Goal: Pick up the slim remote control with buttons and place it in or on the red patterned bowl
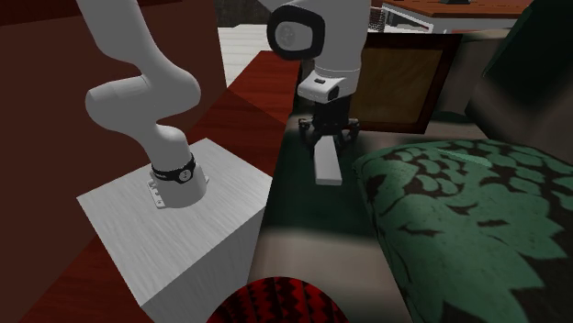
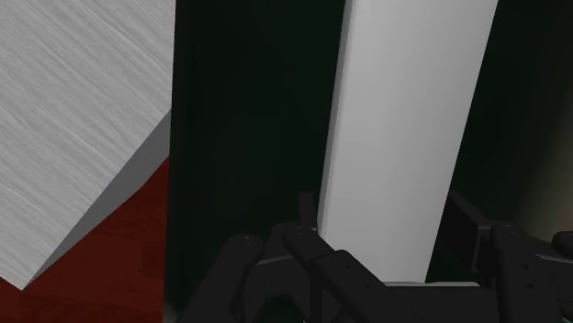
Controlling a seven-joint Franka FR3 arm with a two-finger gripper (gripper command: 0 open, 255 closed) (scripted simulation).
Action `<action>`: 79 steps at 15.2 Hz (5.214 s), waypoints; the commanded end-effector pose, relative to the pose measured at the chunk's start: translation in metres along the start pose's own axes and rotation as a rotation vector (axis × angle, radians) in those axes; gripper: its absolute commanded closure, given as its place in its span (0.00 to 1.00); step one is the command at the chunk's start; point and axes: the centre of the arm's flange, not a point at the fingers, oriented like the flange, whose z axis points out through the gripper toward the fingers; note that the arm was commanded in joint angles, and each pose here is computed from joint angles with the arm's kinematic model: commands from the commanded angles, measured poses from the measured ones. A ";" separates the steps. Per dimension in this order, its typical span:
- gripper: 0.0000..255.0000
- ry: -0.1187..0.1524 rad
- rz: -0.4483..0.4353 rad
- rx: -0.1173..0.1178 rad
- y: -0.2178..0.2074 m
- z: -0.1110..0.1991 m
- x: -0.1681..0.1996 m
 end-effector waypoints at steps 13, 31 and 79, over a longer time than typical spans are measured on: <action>1.00 0.000 0.000 0.000 0.001 -0.075 0.000; 1.00 0.000 0.000 0.000 0.036 -0.121 0.114; 0.00 0.000 0.000 0.000 0.127 -0.045 0.409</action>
